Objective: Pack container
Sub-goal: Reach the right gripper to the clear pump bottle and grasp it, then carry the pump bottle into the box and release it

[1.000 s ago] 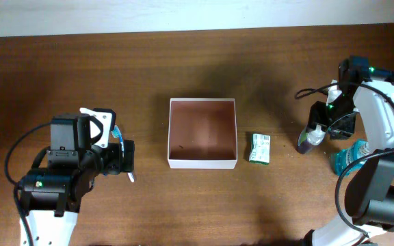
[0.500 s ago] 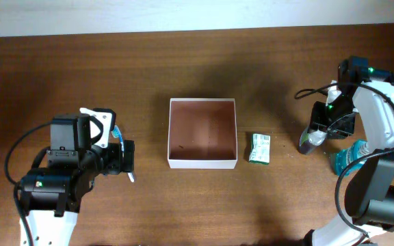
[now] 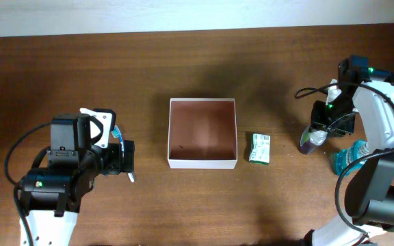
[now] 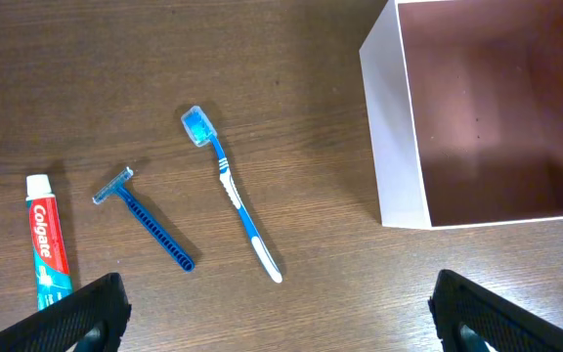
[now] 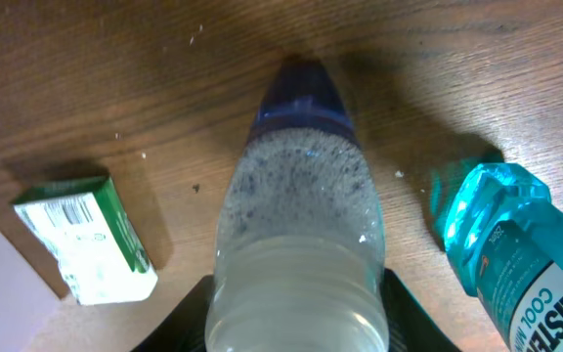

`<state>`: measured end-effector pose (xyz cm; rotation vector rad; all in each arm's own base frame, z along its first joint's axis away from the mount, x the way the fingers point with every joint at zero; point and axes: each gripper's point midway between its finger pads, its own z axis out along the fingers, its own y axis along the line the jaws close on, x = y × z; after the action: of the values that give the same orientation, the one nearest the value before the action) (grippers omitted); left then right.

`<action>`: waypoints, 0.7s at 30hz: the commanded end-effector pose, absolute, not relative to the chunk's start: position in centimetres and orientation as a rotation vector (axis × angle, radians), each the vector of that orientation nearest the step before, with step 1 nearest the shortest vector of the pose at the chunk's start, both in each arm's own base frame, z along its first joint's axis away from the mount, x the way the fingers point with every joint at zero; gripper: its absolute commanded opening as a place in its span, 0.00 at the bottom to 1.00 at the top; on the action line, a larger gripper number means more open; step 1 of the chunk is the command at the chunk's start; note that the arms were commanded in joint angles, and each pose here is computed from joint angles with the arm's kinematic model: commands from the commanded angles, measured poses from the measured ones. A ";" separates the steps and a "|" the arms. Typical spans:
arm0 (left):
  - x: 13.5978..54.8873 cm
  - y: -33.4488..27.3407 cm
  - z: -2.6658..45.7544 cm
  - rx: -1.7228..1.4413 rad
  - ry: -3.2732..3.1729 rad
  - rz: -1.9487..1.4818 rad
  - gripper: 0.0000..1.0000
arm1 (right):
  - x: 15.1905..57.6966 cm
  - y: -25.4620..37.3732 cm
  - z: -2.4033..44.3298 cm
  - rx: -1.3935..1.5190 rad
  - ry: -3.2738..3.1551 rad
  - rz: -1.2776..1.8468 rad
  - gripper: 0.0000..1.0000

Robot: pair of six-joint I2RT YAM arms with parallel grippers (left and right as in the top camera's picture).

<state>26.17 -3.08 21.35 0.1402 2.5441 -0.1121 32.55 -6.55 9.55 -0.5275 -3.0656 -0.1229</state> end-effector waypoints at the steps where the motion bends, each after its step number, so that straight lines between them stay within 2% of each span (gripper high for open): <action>1: 26.4 -3.1 22.3 0.131 2.518 -0.126 0.99 | 32.7 -6.9 9.4 -0.533 -3.063 -0.108 0.26; 3: 26.3 -3.1 22.3 0.131 2.521 -0.126 0.99 | 32.9 -6.9 9.8 -0.535 -3.073 -0.107 0.18; 5: 26.3 -3.1 22.3 0.131 2.522 -0.126 0.99 | 33.1 -7.0 10.3 -0.536 -3.084 -0.106 0.15; 13: 26.3 -3.1 22.3 0.131 2.522 -0.126 0.99 | 33.3 -7.0 13.0 -0.545 -3.165 -0.102 0.14; 15: 26.3 -3.1 22.3 0.131 2.522 -0.126 0.99 | 33.2 -6.7 13.9 -0.537 -3.185 -0.105 0.10; 18: 26.3 -3.1 22.3 0.131 2.522 -0.126 0.99 | 33.0 -4.6 18.2 -0.445 -3.281 -0.106 0.04; 21: 26.3 -3.1 22.3 0.131 2.522 -0.126 0.99 | 32.6 -1.8 22.0 -0.310 -3.353 -0.120 0.04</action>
<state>26.10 -3.08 21.31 0.1402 2.5476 -0.1121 31.92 -4.13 16.63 -0.4231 -3.1831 -0.1064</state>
